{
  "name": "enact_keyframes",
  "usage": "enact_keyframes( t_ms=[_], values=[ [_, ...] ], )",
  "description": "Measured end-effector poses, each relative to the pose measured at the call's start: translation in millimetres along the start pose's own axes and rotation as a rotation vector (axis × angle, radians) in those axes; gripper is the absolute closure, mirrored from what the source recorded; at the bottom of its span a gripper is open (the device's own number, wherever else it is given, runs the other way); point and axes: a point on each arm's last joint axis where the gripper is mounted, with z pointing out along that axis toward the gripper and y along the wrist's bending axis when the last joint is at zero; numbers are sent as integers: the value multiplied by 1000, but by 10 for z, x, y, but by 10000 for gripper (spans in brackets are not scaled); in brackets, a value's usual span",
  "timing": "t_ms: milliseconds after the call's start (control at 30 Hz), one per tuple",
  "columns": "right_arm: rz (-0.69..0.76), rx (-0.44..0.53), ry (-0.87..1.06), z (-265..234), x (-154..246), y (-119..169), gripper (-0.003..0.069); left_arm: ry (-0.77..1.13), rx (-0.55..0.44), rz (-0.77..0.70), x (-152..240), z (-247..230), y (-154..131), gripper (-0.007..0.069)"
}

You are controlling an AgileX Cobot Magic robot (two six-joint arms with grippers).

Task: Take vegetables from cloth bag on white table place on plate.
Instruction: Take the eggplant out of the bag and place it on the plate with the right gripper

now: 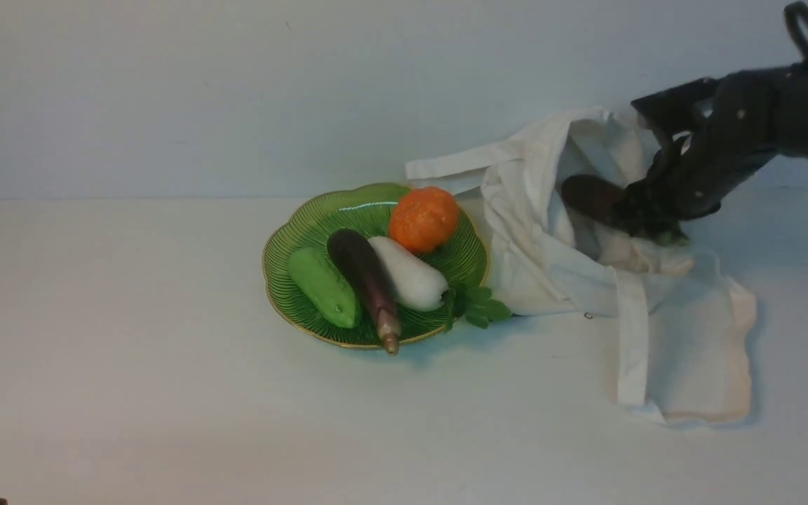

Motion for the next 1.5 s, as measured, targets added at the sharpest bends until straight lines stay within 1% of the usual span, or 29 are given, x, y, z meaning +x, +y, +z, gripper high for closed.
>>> enact_keyframes(
  t_ms=[100,133,167,267,300,367,400,433,467,600,633,700,733,900,933,967,1100,1167,1300,1500],
  values=[
    [24,6,4,-418,-15,-20,379,0,0,0,0,0,0,630],
    [26,6,6,-444,-13,-20,379,0,0,0,0,0,0,630],
    [42,0,28,-620,24,-15,379,0,0,0,0,0,0,630],
    [79,-35,89,-882,116,21,379,0,0,0,0,0,0,630],
    [93,-62,111,-980,169,57,379,0,0,0,0,0,0,630],
    [109,-148,123,-1129,248,160,379,0,0,0,0,0,0,630],
    [106,-158,124,-1146,258,180,379,0,0,0,0,0,0,630],
    [103,-192,119,-1206,293,235,379,0,0,0,0,0,0,630],
    [68,-278,85,-1342,376,418,379,0,0,0,0,0,0,630],
    [15,-384,24,-1414,473,742,379,0,0,0,0,0,0,630],
    [4,-408,16,-1369,502,859,379,0,0,0,0,0,0,630],
    [-18,-426,31,-1233,542,1030,379,0,0,0,0,0,0,630],
    [-22,-429,41,-1203,545,1046,379,0,0,0,0,0,0,630],
    [-56,-454,85,-852,546,1389,379,0,0,0,0,0,0,630],
    [-57,-458,96,-710,550,1515,379,0,0,0,0,0,0,630],
    [-59,-460,92,-712,547,1526,379,0,0,0,0,0,0,630],
    [-84,-470,126,-310,491,1827,379,0,0,0,0,0,0,630],
    [-93,-474,127,-151,405,1919,379,0,0,0,0,0,0,630],
    [-100,-473,92,35,193,1998,379,0,0,0,0,0,0,630],
    [-110,-467,30,136,-49,2042,379,0,0,0,0,0,0,630]
  ],
)
